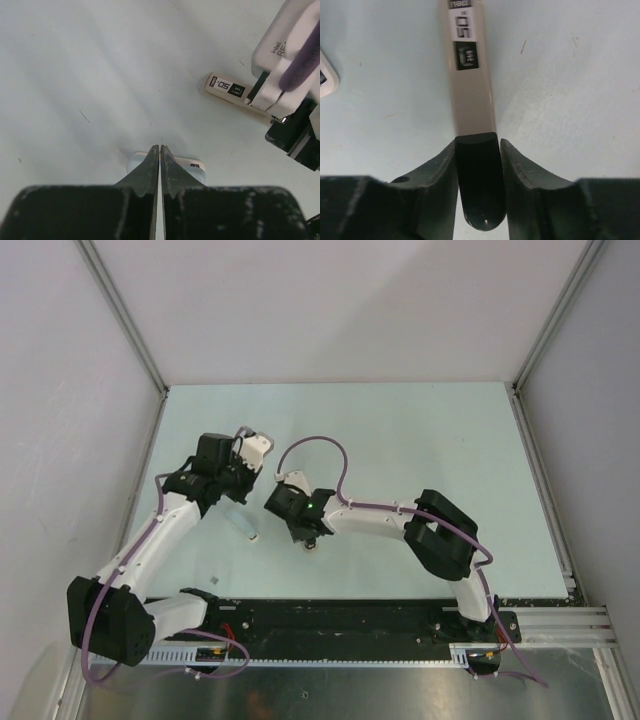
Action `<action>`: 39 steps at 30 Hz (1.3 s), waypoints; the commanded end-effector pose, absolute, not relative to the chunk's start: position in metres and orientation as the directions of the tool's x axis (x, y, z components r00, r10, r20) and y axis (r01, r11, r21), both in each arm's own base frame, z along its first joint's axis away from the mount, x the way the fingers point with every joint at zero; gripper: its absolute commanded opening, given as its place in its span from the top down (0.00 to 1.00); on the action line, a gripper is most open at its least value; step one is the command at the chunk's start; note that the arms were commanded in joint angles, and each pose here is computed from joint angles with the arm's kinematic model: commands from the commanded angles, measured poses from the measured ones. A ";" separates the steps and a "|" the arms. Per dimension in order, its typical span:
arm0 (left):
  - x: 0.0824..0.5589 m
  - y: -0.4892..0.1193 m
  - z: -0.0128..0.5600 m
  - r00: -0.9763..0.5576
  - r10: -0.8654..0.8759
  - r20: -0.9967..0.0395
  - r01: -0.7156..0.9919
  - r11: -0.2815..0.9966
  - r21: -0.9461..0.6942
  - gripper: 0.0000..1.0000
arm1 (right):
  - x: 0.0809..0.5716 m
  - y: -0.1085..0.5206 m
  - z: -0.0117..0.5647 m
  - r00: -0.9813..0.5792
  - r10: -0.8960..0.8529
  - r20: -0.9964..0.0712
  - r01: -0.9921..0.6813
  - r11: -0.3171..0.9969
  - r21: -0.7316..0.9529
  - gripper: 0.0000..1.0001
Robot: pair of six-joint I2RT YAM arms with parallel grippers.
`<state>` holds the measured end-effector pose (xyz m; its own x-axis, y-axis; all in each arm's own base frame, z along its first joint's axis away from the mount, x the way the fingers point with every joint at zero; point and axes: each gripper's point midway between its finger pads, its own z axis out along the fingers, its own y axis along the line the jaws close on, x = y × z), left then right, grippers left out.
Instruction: Unload the staples from the stapler
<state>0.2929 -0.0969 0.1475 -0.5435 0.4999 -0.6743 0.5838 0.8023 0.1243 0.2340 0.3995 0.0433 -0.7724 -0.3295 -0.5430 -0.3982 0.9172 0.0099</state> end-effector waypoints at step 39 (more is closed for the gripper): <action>0.230 -0.175 0.158 -0.519 0.417 -0.747 0.821 0.485 -0.300 0.39 | 0.270 0.430 0.248 -0.638 0.408 -0.653 -0.177 0.747 0.640 1.00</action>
